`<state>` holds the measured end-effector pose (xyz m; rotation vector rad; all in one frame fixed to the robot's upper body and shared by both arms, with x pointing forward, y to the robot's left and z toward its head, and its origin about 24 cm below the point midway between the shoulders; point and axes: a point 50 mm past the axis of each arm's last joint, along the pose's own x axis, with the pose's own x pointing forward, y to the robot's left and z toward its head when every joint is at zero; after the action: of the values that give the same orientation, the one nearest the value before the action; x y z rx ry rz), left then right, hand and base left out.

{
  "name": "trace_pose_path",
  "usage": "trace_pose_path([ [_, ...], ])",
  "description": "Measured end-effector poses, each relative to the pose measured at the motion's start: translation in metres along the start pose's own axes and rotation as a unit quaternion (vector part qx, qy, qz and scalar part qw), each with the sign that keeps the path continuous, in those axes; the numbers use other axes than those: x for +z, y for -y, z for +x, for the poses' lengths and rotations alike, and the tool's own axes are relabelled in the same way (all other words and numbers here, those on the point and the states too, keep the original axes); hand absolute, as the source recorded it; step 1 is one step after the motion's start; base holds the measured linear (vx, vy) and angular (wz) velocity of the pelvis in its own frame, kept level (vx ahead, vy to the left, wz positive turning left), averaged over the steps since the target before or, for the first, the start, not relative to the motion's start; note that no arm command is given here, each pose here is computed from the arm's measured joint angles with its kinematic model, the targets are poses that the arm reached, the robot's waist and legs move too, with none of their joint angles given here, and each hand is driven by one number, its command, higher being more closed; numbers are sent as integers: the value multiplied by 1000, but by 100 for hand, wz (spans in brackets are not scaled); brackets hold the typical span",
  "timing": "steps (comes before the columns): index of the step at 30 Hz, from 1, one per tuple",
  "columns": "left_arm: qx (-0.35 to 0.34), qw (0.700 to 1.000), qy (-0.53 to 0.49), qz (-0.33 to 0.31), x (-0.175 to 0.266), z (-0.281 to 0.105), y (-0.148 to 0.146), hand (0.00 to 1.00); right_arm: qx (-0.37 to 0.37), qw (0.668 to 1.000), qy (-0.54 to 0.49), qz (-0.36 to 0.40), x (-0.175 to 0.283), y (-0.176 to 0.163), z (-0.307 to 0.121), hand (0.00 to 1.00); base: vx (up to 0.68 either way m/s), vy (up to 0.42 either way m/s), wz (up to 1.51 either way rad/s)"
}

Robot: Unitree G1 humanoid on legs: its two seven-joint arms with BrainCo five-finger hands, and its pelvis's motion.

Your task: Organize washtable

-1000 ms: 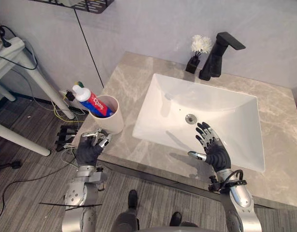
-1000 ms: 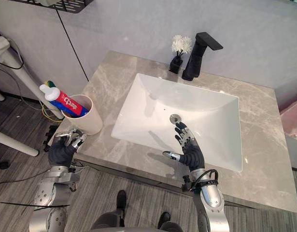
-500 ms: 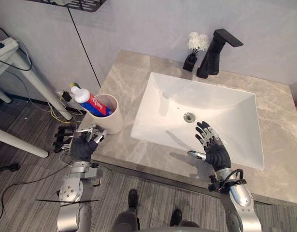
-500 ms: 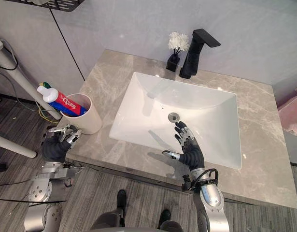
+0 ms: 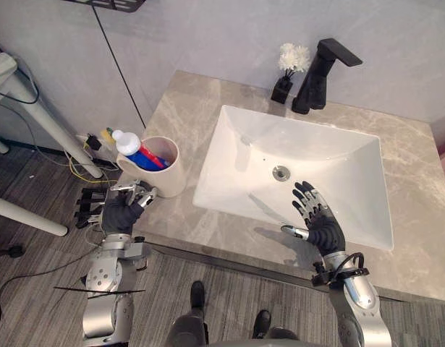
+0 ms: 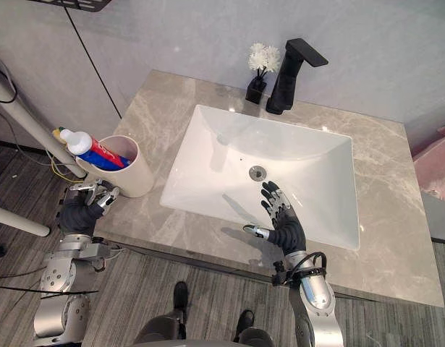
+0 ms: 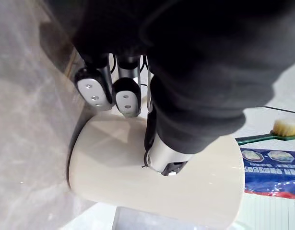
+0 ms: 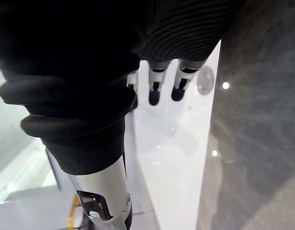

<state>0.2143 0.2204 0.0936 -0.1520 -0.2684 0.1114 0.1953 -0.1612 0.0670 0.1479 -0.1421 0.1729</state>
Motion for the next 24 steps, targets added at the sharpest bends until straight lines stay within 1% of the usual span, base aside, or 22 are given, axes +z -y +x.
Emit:
trace_pose_path([
  [5,-19,1000,11,-9,2,10,10,100,2,1000,0,1,0,-1,0,0,0,0,0],
  [15,-21,999,17,-23,1,24,22,100,15,1000,3,3,1,-7,2,0,0,12,-8],
  [24,-7,999,31,-25,6,33,23,100,16,1000,10,3,4,-7,2,0,4,1,0],
])
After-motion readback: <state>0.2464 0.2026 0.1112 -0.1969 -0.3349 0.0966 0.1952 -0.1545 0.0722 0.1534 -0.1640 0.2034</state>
